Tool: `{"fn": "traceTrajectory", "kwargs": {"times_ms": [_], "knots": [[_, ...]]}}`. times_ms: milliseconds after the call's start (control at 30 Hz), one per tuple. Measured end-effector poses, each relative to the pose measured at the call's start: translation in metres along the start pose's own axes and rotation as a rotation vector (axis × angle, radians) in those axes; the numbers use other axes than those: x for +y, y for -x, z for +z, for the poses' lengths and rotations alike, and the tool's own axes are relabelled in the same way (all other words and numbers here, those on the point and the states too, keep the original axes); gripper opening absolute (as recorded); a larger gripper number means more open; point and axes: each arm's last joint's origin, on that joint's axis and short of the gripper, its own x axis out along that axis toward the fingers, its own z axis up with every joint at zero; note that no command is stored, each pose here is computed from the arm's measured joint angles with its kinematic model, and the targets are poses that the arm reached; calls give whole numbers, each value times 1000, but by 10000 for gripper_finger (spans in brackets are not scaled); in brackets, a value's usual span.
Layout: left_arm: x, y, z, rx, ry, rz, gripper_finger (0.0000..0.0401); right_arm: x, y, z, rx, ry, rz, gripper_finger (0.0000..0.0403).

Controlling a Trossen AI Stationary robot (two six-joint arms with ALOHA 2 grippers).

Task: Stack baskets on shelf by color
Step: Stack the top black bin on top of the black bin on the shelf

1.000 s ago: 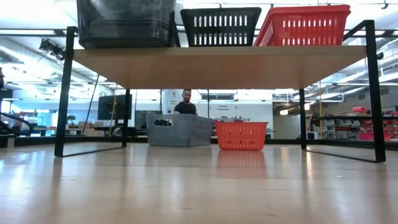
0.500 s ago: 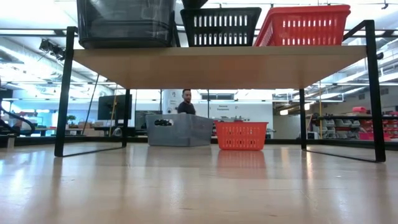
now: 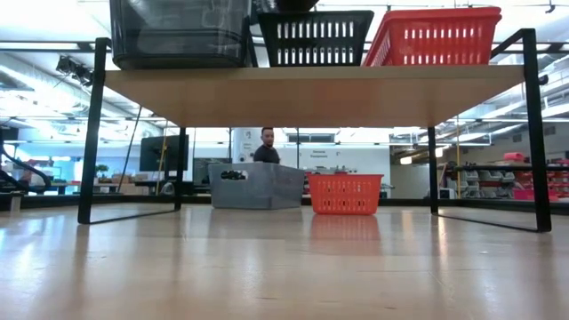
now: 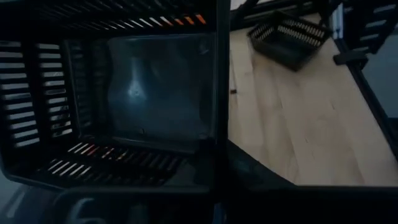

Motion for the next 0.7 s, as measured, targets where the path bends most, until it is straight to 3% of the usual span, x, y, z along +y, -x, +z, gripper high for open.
{"fn": "traceTrajectory", "kwargs": {"times_ms": [333,700], "knots": [[-5,-4,3,-25,30,-44,22,0,0,0,0,0,0,158],[-4,-5,3,-17,43,-71,76,0,0,0,0,-1,2,158]]}}
